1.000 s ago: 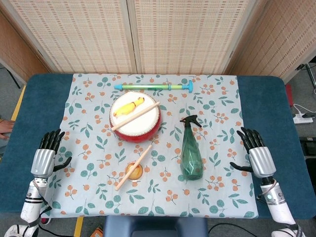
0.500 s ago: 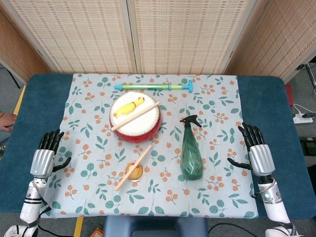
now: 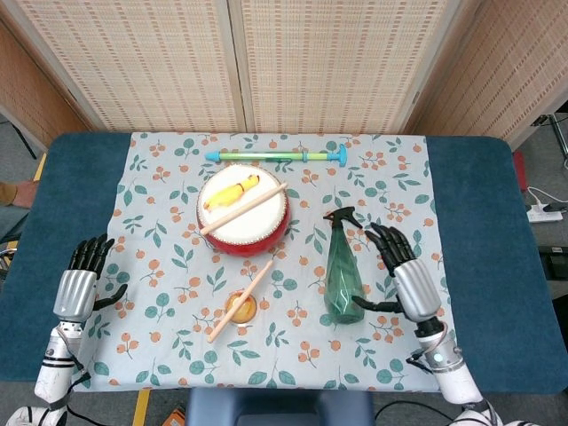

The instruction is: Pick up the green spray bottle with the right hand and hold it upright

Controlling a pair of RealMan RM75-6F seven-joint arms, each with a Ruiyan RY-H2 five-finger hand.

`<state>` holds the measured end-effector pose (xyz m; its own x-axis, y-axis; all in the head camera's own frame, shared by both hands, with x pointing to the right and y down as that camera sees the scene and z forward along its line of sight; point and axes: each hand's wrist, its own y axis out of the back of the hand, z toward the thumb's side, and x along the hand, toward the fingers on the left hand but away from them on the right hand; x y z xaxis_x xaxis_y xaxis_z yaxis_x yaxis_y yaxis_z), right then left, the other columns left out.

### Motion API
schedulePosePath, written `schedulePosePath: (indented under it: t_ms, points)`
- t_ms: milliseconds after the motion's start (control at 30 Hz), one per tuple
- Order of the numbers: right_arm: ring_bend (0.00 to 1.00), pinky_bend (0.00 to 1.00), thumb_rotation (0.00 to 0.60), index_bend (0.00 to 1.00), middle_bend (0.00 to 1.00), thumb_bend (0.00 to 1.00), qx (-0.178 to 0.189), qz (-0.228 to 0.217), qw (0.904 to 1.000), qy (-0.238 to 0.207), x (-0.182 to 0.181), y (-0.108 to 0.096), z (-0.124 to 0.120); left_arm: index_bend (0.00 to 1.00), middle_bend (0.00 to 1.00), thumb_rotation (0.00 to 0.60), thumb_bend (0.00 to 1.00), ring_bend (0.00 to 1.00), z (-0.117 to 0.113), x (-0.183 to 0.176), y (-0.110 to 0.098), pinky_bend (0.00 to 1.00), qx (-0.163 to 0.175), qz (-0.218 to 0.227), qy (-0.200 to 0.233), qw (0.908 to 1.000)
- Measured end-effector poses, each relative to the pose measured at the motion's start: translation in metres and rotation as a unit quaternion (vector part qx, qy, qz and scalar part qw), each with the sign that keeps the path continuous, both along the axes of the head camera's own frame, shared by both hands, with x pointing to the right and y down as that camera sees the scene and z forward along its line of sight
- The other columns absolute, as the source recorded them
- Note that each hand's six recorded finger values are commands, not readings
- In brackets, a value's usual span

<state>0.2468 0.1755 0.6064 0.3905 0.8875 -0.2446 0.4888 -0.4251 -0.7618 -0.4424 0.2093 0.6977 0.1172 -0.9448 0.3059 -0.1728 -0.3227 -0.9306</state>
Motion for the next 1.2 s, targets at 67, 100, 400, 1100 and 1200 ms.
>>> schedulePosePath:
  t_ms: [67, 100, 400, 1100, 1200]
  points:
    - [0.0, 0.0, 0.6, 0.0, 0.0, 0.0, -0.018, -0.016, 0.9997, -0.008, -0.015, 0.009, 0.003, 0.0, 0.0, 0.6, 0.22, 0.0, -0.002, 0.0, 0.0, 0.03, 0.004, 0.0, 0.004, 1.0]
    - [0.0, 0.0, 0.6, 0.0, 0.0, 0.0, -0.034, -0.025, 0.999, -0.015, -0.023, 0.015, 0.006, 0.0, 0.0, 0.6, 0.22, 0.0, -0.003, 0.0, 0.001, 0.03, 0.005, 0.0, 0.006, 1.0]
    - [0.0, 0.0, 0.6, 0.0, 0.03, 0.0, -0.105, -0.049, 0.9887, -0.095, -0.06, 0.044, 0.027, 0.0, 0.0, 0.6, 0.22, 0.0, -0.007, -0.003, 0.006, 0.03, 0.005, -0.001, 0.015, 0.9999]
    - [0.0, 0.0, 0.6, 0.0, 0.03, 0.0, -0.191, 0.009, 0.9219, -0.337, -0.097, 0.071, 0.065, 0.0, 0.0, 0.6, 0.22, 0.0, -0.006, -0.003, 0.008, 0.03, 0.001, 0.002, 0.018, 0.9998]
    - [0.0, 0.0, 0.6, 0.0, 0.03, 0.0, -0.194, 0.024, 0.9151, -0.352, -0.097, 0.073, 0.068, 0.0, 0.0, 0.6, 0.22, 0.0, -0.005, -0.002, 0.009, 0.03, 0.001, 0.006, 0.018, 0.9998]
